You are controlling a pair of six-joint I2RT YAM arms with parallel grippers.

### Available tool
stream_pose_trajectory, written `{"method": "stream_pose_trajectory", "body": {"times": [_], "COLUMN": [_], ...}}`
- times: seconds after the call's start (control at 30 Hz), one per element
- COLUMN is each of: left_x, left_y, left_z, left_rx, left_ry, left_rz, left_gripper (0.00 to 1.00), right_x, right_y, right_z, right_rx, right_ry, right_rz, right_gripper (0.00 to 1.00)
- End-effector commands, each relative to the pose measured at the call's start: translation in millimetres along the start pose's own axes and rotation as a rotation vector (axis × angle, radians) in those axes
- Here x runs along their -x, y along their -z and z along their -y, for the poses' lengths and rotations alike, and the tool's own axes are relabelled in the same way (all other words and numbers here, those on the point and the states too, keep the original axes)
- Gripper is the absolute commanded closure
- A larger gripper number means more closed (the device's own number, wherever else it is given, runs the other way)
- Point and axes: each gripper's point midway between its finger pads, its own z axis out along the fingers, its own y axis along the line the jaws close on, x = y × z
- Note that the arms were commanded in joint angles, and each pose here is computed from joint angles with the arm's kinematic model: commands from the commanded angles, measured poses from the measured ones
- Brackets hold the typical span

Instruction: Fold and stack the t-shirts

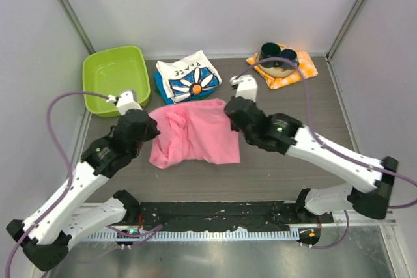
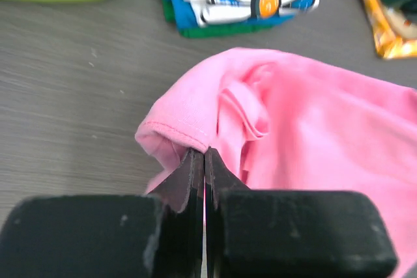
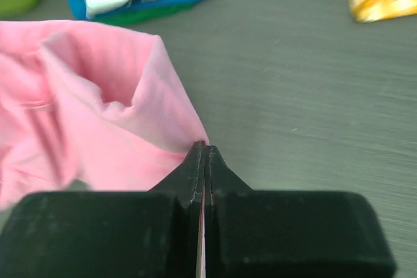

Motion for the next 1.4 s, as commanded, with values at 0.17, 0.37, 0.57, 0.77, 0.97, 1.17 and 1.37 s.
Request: {"method": "stream_pose_trajectory", "body": {"times": [0.17, 0.37, 0.57, 0.77, 0.97, 1.17, 1.37], "left_x": [86.7, 55.3, 25.6, 14.1, -17.2, -60.1, -73.9], "left_y": [73.0, 69.1, 51.2, 42.5, 36.6, 14.9, 4.7], "left_z": [-49.1, -75.8, -62.6, -36.9, -6.4, -10.5, -16.2], "left_rx": [0.139, 0.178, 0.078, -0.009, -0.152, -0.126, -0.08], "left_ry": [-0.024, -0.027, -0.03, -0.026, 0.008, -0.008, -0.044], "left_rz": [0.246, 0.215, 0.15, 0.068, -0.074, -0.195, -0.244], "left_gripper": [1.0, 1.0, 0.66, 0.02, 0.0, 0.01, 0.02], "right_x": [45.0, -21.1, -37.7, -32.7, -82.4, -150.6, -202.5], "right_y": [80.2, 64.1, 42.8, 28.7, 4.4, -29.1, -42.3], "right_z": [167.1, 204.0, 185.6, 117.4, 53.7, 31.0, 41.5], "right_rx": [-0.439, -0.581, -0.504, -0.17, 0.072, 0.112, 0.047], "right_ry": [-0.199, -0.194, -0.201, -0.19, -0.087, -0.046, -0.043], "right_rz": [0.215, 0.084, 0.012, -0.055, -0.245, -0.418, -0.505], "right_gripper": [0.99, 0.85, 0.05, 0.04, 0.02, 0.06, 0.18]}}
